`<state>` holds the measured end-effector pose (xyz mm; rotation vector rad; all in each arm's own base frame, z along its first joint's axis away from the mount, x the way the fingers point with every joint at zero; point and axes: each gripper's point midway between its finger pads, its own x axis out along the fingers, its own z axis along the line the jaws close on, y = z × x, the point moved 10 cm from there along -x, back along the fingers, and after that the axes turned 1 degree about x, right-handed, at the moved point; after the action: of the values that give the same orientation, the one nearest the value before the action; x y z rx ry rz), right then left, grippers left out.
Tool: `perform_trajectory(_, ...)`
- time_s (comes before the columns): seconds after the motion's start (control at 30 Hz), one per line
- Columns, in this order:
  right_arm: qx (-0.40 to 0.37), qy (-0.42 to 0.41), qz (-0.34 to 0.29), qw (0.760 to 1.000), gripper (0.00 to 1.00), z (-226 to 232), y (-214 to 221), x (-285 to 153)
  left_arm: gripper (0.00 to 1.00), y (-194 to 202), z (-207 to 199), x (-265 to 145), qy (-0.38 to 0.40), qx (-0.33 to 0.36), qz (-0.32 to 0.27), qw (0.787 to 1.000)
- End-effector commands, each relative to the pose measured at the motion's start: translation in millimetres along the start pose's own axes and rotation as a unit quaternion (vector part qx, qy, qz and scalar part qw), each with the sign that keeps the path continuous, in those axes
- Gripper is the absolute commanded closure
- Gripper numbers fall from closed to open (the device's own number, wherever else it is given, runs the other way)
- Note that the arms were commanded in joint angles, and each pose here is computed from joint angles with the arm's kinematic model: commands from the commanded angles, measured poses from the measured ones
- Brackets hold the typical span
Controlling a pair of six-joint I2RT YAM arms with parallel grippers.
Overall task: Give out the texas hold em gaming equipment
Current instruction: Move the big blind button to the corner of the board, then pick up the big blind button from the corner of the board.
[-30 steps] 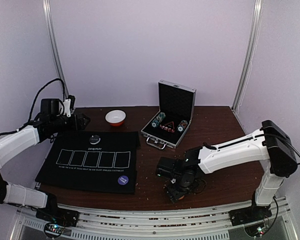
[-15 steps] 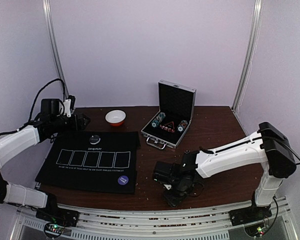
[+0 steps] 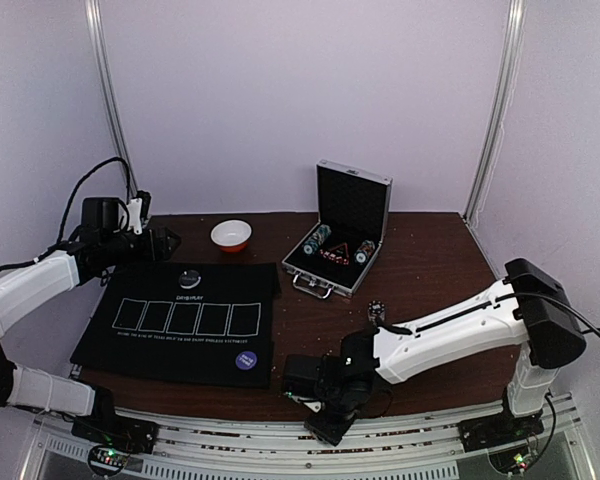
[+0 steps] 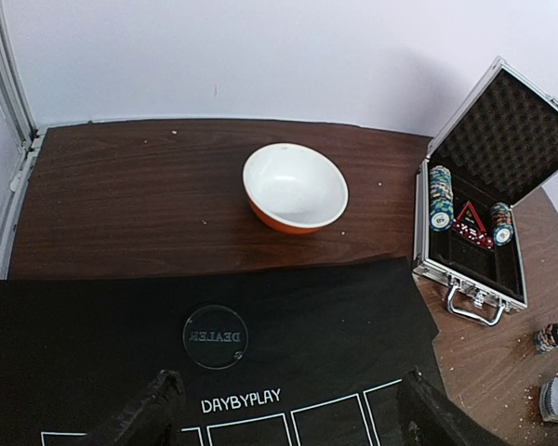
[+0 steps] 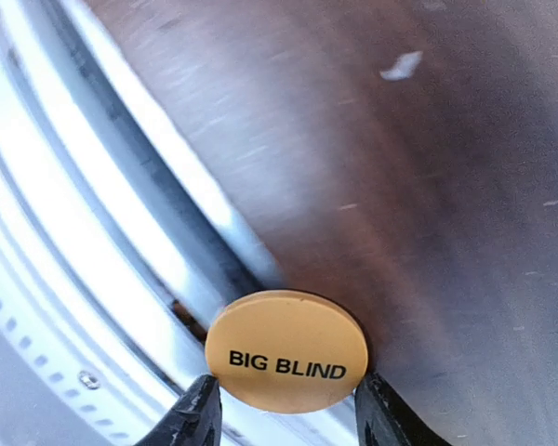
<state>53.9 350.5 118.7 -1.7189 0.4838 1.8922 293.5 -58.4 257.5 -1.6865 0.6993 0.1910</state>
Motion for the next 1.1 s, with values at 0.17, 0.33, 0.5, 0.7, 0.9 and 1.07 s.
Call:
perform_trajectory(0.17,-0.069,-0.003,0.067,0.995,0.49,22,19,16,0.18,-3,1,0,0.006,0.001,-0.010,1.000)
perform_trajectory(0.33,-0.086,0.029,0.063,0.994,0.37,25,15,23,0.19,-3,1,-1,0.007,0.002,-0.011,1.000)
perform_trajectory(0.5,-0.094,0.041,0.047,0.994,0.37,28,6,26,0.19,-4,1,-3,0.004,0.003,-0.014,1.000)
perform_trajectory(0.7,-0.093,0.038,0.043,0.994,0.56,29,4,29,0.18,-4,1,-3,0.004,0.003,-0.015,1.000)
perform_trajectory(0.9,-0.094,0.042,0.017,0.995,0.64,30,0,10,0.18,-4,1,-2,0.004,0.003,-0.014,1.000)
perform_trajectory(1.07,-0.087,0.067,-0.080,0.991,0.65,27,-20,-34,0.19,-6,-1,-5,0.011,0.006,-0.020,1.000)
